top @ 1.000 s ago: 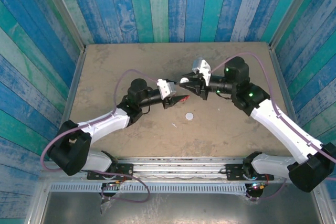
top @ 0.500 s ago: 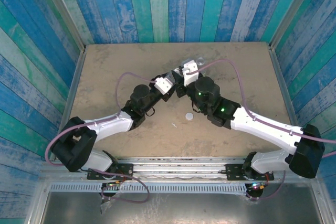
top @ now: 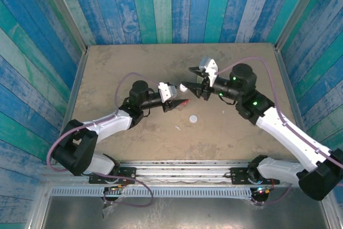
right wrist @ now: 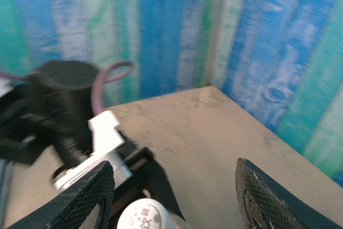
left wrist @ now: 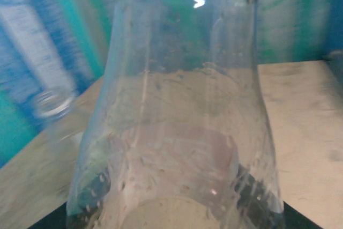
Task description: Screw on the bottle caps
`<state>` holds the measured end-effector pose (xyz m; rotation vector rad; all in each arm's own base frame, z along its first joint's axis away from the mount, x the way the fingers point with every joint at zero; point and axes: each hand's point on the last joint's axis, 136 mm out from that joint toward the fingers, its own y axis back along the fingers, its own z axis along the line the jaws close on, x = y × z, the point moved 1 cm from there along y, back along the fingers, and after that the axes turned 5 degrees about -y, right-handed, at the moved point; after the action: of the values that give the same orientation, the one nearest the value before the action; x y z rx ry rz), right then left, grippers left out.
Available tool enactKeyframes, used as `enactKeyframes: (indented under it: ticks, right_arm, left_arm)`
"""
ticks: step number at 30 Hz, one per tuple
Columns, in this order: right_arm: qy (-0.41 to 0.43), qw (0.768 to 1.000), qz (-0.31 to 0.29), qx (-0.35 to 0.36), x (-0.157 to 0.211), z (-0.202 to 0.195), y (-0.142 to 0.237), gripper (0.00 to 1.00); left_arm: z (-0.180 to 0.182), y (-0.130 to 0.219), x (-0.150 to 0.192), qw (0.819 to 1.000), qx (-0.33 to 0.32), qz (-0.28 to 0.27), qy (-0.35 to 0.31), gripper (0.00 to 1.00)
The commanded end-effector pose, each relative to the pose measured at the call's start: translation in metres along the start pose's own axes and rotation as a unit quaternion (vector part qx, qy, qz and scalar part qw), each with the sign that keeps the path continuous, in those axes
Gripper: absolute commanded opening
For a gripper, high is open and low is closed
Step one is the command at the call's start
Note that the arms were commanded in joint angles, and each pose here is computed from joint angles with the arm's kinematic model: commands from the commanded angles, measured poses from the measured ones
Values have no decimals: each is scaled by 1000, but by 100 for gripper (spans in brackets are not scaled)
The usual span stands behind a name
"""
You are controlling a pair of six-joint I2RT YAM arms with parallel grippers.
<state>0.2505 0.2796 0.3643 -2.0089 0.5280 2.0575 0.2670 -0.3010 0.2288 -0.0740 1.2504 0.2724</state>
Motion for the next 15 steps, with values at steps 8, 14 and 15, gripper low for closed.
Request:
enactKeyframes:
  ticks: [8, 14, 15]
  right_arm:
    - [32, 970, 40, -236, 13, 74, 25, 55]
    - [21, 971, 47, -234, 15, 69, 17, 48]
    - [20, 971, 48, -234, 15, 69, 16, 46]
  left_arm:
    - [-55, 9, -41, 968, 238, -73, 7, 31]
    - [-55, 8, -39, 968, 239, -70, 6, 31]
    - [-55, 7, -38, 969, 239, -67, 8, 31]
